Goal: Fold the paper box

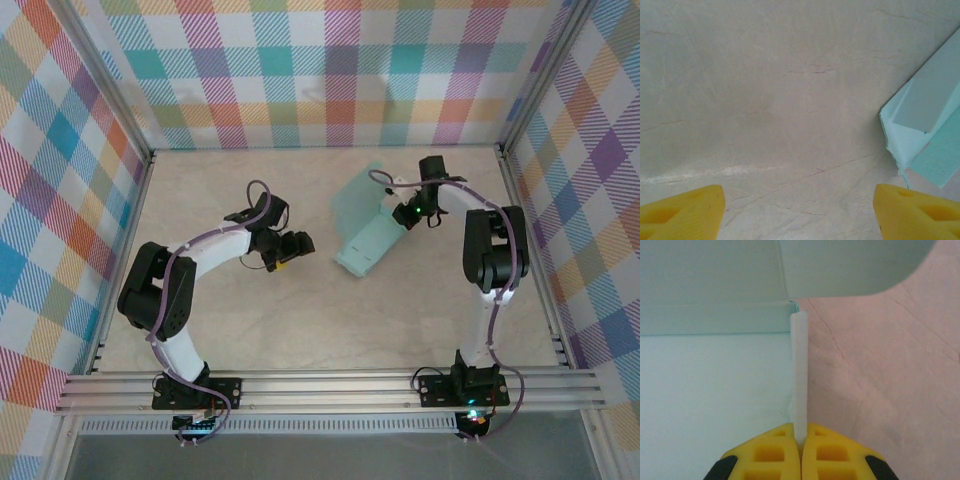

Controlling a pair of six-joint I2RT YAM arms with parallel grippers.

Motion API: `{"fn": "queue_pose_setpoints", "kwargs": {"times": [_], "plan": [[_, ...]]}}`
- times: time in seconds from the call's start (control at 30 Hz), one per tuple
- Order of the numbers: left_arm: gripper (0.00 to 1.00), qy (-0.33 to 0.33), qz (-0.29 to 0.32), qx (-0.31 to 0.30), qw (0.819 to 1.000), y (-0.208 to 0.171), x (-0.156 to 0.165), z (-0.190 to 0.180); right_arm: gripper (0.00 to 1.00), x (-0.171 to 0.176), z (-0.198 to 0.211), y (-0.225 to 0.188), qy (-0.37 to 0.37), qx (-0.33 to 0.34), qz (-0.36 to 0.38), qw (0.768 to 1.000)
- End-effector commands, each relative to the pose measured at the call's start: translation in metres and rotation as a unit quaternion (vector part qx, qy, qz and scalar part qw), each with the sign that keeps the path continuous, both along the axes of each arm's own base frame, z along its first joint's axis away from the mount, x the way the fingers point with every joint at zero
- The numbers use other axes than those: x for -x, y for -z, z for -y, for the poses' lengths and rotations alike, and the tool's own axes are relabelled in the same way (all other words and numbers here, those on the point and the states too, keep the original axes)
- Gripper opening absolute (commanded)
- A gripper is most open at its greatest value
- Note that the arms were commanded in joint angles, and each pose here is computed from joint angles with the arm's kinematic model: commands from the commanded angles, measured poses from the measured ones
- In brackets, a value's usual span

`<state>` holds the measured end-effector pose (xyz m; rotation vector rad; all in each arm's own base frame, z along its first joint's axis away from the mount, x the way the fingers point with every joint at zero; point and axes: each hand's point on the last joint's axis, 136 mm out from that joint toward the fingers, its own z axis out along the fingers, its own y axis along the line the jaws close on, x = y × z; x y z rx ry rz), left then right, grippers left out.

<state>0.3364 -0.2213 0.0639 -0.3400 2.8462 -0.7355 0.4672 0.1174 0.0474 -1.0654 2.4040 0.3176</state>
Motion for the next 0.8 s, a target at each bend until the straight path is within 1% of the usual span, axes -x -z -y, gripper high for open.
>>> {"fn": "queue_pose_setpoints", "kwargs": {"times": [0.0,0.1,0.23,0.37,0.47,0.57,0.67,0.73,0.77], "plan": [[0.8,-0.002,0.02,-0.009,1.0,-0.006,0.002,-0.006,0.0,-0.007,-0.008,-0.033,0.049,-0.031,0.046,0.997],[0.81,-0.023,0.029,-0.022,0.999,-0.007,0.002,-0.016,0.0,0.004,-0.01,-0.041,0.087,-0.041,0.049,0.994],[0.83,-0.064,0.037,-0.023,0.997,-0.006,0.0,-0.029,0.0,0.018,-0.006,-0.049,0.18,-0.037,0.026,0.983],[0.86,-0.086,0.05,-0.003,0.995,-0.014,-0.002,-0.029,0.0,0.041,-0.012,-0.051,0.262,-0.046,0.002,0.964],[0.86,-0.108,0.051,0.005,0.993,-0.018,-0.001,-0.031,0.0,0.066,-0.019,-0.043,0.315,-0.062,-0.037,0.946],[0.83,-0.129,0.051,-0.01,0.99,-0.018,0.001,-0.04,0.0,0.087,-0.028,-0.038,0.359,-0.075,-0.064,0.928],[0.81,-0.142,0.052,-0.011,0.988,-0.02,0.002,-0.043,0.0,0.101,-0.039,-0.04,0.377,-0.069,-0.049,0.922],[0.82,-0.139,0.055,0.002,0.989,-0.025,0.0,-0.039,0.0,0.108,-0.039,-0.036,0.404,-0.059,-0.047,0.912],[0.82,-0.136,0.054,-0.003,0.989,-0.026,0.0,-0.039,0.0,0.111,-0.038,-0.032,0.415,-0.053,-0.049,0.907]]}}
